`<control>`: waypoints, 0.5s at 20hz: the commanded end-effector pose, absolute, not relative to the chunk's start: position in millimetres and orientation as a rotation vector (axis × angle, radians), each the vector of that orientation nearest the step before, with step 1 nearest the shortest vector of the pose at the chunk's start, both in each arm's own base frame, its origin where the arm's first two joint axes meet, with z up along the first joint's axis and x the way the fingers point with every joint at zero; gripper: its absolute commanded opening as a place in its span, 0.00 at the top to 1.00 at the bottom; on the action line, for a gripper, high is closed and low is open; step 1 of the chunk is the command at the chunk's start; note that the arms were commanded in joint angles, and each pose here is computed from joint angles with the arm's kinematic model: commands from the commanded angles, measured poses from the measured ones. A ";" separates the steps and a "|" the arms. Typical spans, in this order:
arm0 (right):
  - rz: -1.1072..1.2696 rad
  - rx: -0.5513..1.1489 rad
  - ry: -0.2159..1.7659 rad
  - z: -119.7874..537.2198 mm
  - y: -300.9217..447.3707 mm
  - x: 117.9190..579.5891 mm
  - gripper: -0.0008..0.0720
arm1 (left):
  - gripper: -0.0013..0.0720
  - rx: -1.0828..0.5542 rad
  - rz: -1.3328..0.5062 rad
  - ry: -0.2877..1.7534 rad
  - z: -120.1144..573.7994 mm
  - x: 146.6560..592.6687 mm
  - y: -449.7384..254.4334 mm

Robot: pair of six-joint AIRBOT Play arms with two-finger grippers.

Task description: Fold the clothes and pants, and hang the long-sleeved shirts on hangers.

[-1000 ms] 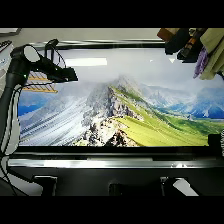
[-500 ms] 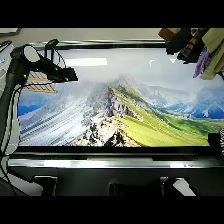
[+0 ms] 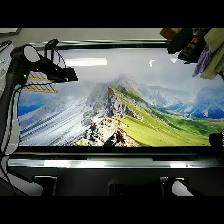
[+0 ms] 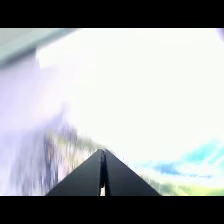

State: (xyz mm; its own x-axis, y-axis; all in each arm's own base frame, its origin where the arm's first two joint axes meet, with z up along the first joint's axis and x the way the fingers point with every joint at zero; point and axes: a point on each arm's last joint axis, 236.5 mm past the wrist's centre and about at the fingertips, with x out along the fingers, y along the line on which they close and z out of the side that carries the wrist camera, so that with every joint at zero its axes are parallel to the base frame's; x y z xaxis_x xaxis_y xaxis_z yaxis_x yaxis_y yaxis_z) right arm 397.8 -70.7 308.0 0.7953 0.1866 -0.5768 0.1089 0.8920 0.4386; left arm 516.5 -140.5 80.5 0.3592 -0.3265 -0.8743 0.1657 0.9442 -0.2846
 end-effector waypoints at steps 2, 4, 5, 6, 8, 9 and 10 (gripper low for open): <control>0.354 0.202 1.123 199.2 49.8 381.8 0.93 | 0.13 -0.157 -0.318 1.162 80.1 516.8 -140.0; 0.456 0.149 1.195 177.7 91.0 376.9 0.93 | 0.13 -0.157 -0.318 1.162 80.1 516.8 -140.0; 0.505 0.118 1.223 169.9 110.0 372.2 0.93 | 0.13 -0.157 -0.318 1.162 80.1 516.8 -140.0; 0.553 0.078 1.235 165.6 125.9 367.4 0.93 | 0.13 -0.157 -0.318 1.162 80.1 516.8 -140.0; 0.614 0.024 1.235 161.8 151.8 362.8 0.93 | 0.13 -0.157 -0.318 1.162 80.1 516.8 -140.0; 0.627 0.003 1.236 159.8 160.2 361.3 0.93 | 0.13 -0.157 -0.318 1.162 80.1 516.8 -140.0; 0.638 -0.013 1.233 159.0 166.7 360.1 0.93 | 0.13 -0.157 -0.318 1.162 80.1 516.8 -140.0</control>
State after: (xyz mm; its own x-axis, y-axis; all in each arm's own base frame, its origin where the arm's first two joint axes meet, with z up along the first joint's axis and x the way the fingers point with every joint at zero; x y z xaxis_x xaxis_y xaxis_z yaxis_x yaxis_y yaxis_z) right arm 370.7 136.9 170.3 0.2364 0.4513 -0.8605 -0.3757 0.8592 0.3473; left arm 516.6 -140.4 80.4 0.3593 -0.3262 -0.8744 0.1655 0.9444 -0.2843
